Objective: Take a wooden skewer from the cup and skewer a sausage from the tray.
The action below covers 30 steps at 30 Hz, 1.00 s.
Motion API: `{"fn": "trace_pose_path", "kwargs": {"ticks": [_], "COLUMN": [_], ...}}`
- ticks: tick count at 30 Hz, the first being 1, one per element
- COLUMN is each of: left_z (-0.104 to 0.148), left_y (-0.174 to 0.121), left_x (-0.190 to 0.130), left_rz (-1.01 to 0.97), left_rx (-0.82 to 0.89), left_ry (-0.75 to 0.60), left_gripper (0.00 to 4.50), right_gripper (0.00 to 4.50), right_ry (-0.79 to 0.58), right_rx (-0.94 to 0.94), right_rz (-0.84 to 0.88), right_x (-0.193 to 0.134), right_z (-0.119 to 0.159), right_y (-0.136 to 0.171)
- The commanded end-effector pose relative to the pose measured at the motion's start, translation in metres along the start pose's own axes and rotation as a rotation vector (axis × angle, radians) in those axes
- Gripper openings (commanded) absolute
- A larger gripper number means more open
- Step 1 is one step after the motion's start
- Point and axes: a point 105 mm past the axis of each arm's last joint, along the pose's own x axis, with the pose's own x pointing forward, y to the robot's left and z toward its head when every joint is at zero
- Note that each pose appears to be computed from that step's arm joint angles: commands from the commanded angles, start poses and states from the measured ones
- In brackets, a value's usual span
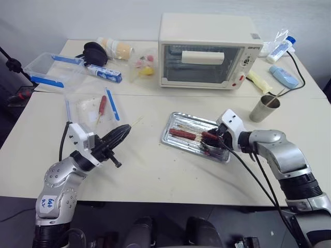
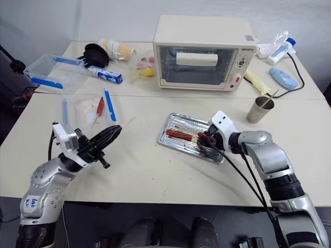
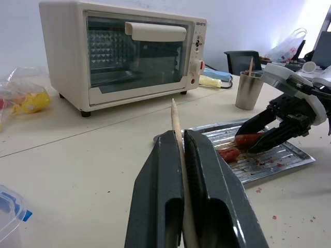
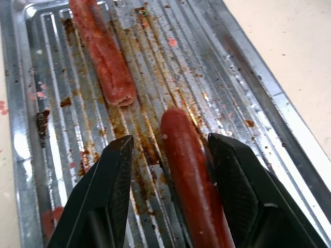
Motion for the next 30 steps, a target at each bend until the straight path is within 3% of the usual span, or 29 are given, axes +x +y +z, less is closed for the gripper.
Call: {"fn": "trace_pose_path", "kwargs": {"ticks": [1, 4, 7, 14, 20, 30], "left_z": [0.007, 0.006, 0.006, 0.005, -0.003, -0.002], "left_y": [-0.001, -0.001, -0.001, -0.003, -0.019, -0.02], "left_x": [0.0, 0.0, 0.001, 0.002, 0.002, 0.004], "left_rz": [-0.009, -0.012, -0.014, -0.036, -0.199, -0.215], "left_rx": [0.021, 0.019, 0.018, 0.016, 0.024, 0.028], "left_ry": [-0.022, -0.023, -0.023, -0.013, 0.069, 0.065], "left_gripper": [0.0, 0.0, 0.0, 0.0, 0.0, 0.0], "right_gripper": [2.31, 1.93, 1.09, 1.09, 1.09, 1.09], "right_ry": [-0.023, -0.027, -0.023, -0.061, -0.228, -0.087], "right_rx": [-0.043, -0.041, -0.042, -0.096, -0.289, -0.216], "right_rz": [-0.006, -0.01, -0.007, 0.029, 0.245, 0.082], "right_x": [-0.006, -0.005, -0.005, -0.01, -0.025, -0.014], "right_z": [0.011, 0.011, 0.009, 0.018, 0.051, 0.027], "right_y": [-0.004, -0.005, -0.004, -0.001, 0.028, -0.001]}}
